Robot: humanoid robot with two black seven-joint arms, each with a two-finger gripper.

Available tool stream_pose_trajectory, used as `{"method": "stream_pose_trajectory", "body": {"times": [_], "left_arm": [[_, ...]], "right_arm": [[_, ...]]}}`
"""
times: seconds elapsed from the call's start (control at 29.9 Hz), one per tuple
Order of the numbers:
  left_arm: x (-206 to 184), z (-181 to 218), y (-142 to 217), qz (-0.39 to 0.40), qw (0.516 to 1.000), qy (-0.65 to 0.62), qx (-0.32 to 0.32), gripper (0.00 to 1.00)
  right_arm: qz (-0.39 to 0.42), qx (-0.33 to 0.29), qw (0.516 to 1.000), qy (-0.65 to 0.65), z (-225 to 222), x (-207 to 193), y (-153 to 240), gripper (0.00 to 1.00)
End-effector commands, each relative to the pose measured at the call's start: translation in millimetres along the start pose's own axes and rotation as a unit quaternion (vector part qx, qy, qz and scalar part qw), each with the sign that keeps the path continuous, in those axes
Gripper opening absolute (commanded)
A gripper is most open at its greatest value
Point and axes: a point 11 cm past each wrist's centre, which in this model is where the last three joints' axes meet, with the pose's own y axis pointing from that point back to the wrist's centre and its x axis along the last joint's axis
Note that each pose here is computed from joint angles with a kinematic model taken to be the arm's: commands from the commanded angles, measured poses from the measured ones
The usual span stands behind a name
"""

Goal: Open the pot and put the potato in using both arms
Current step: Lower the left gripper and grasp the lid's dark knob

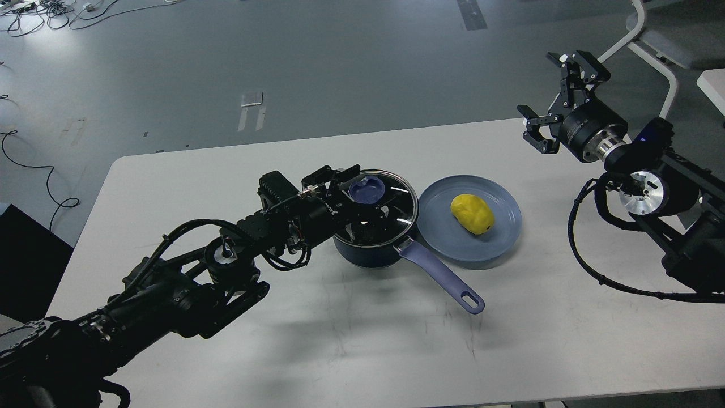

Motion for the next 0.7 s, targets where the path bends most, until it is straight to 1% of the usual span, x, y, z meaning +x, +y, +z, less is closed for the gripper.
{"method": "stream_pose_trajectory", "body": {"times": [0.0,0.4,0.5,0.67], "left_arm": [[-4.3,-3.5,1.4,-0.005,1.0,0.001,0.006,0.98],[-9.8,1.3,1.6,-0.002,1.0,0.023,-0.003,0.97],[-10.1,1.4,1.6,-0.003,1.0,0.024,-0.003,0.92],[-12.2,-4.1,3.3,-0.007,1.0,0.022,0.006,0.91]], "right_arm": [[-0.001,-0.001,1.0,0.0,0.7,-0.6,-0.1,1.0],[0.004,-0.002,1.0,0.002,0.4,3.0,1.4,1.0],[0.004,-0.002,1.0,0.002,0.4,3.2,1.4,1.0],[0.006,-0.003,1.0,0.002,1.9,4.4,2.4,1.0]]}}
